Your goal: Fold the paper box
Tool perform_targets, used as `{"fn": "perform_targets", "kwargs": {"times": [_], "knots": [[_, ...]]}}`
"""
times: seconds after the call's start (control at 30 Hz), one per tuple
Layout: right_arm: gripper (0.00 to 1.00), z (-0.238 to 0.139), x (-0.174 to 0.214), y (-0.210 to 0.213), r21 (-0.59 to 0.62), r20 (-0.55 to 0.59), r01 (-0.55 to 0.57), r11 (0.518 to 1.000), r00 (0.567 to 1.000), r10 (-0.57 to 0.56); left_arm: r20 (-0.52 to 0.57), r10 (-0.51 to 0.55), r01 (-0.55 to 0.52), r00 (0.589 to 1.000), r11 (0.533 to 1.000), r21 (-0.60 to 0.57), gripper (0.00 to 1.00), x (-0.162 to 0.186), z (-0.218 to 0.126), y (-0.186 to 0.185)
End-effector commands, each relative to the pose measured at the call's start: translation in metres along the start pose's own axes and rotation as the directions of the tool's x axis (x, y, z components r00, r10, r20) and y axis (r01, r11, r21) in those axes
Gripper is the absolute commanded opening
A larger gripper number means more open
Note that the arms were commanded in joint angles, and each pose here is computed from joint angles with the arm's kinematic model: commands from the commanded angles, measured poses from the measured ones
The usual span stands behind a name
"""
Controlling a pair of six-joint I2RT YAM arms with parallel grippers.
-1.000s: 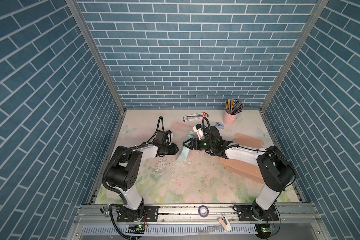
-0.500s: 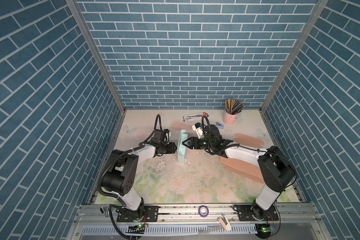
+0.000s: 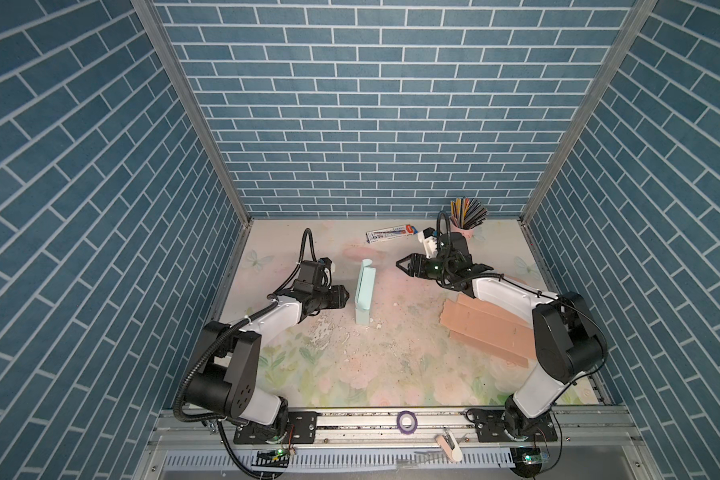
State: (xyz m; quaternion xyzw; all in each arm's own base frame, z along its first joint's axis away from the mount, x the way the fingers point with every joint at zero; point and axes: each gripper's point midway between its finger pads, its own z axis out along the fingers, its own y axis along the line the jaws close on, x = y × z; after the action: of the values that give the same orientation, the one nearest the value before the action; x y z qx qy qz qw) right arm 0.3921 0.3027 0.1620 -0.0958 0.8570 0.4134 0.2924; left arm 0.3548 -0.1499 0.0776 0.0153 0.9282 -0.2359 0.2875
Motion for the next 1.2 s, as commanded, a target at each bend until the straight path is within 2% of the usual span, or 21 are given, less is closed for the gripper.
{"fn": "perform_targets", "kwargs": {"times": [0.0,0.17,0.27,0.47,1.17], "knots": [[0.60,0.013,-0.003,-0.021,0.056,-0.037,0.038,0.998,0.999,-0.036,0.050,-0.082,0.078,0.995,0.994,0.075,0.55,-0.027,0.011,0.007],[0.59,0.018,-0.001,-0.023,0.047,-0.039,0.021,0.999,0.999,-0.019,0.008,-0.063,0.062,0.998,0.992,0.112,0.54,-0.049,0.042,0.006],[0.59,0.007,0.006,-0.027,0.094,-0.043,0.042,0.995,0.998,-0.038,-0.006,-0.055,0.056,0.998,0.984,0.167,0.54,-0.056,0.058,-0.001],[0.59,-0.016,0.025,-0.028,0.156,-0.057,0.075,0.985,0.996,-0.067,-0.038,-0.034,0.041,0.999,0.978,0.204,0.54,-0.060,0.078,-0.003],[0.59,-0.049,0.059,-0.031,0.219,-0.065,0.089,0.972,0.995,-0.077,-0.080,0.057,-0.024,0.995,0.931,0.364,0.53,-0.054,0.115,-0.061]]}}
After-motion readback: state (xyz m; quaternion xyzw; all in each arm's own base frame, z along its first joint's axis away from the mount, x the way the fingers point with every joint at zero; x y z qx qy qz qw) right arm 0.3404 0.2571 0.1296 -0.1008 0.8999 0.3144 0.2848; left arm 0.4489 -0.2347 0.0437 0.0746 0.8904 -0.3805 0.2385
